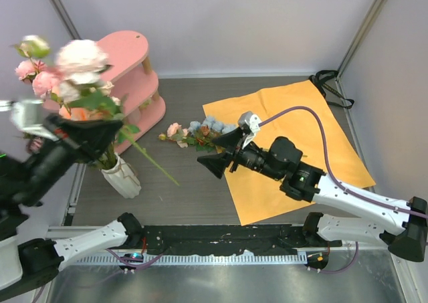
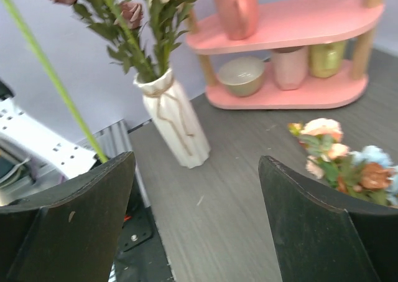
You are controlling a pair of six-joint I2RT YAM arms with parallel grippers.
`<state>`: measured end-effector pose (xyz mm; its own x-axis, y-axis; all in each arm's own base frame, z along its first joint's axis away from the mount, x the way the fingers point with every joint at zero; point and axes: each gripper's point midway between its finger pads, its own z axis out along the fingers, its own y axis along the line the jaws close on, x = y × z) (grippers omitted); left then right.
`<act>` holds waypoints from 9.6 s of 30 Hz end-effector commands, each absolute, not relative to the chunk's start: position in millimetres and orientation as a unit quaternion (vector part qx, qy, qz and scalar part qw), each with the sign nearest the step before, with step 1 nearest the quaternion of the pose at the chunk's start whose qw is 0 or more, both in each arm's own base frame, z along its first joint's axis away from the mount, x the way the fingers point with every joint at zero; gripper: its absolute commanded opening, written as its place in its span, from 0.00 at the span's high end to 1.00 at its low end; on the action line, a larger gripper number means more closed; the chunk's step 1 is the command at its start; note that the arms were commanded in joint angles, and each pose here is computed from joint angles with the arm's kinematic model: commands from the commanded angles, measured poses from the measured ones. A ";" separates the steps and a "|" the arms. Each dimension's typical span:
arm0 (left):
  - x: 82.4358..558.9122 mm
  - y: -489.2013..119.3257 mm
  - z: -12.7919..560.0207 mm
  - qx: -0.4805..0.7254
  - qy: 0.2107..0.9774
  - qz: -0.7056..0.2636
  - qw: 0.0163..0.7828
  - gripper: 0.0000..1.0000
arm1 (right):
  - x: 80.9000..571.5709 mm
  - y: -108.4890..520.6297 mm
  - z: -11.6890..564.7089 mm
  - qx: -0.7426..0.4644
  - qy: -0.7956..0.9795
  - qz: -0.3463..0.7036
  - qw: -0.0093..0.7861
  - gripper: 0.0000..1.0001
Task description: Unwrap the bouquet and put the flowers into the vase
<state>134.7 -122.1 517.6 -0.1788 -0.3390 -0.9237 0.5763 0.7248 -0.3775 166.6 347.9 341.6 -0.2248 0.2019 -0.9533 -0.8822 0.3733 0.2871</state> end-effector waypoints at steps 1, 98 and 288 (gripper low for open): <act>108.6 -67.3 550.8 0.110 0.634 -0.315 0.698 1.00 | 189.2 318.0 349.8 -0.238 0.623 0.419 0.616 0.13; 146.0 22.3 393.7 -0.038 0.683 -0.086 0.724 0.20 | 236.5 298.7 246.8 -0.111 0.792 0.266 0.538 0.15; 189.8 -18.1 477.6 0.013 0.628 -0.009 0.778 1.00 | 173.6 324.6 353.3 -0.219 0.614 0.446 0.614 0.21</act>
<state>186.6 -35.7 481.9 0.2184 0.0887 -0.9718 0.1419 0.9824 0.1216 172.7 330.9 340.3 -0.1758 0.2337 -0.9563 -0.8210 0.5012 0.2734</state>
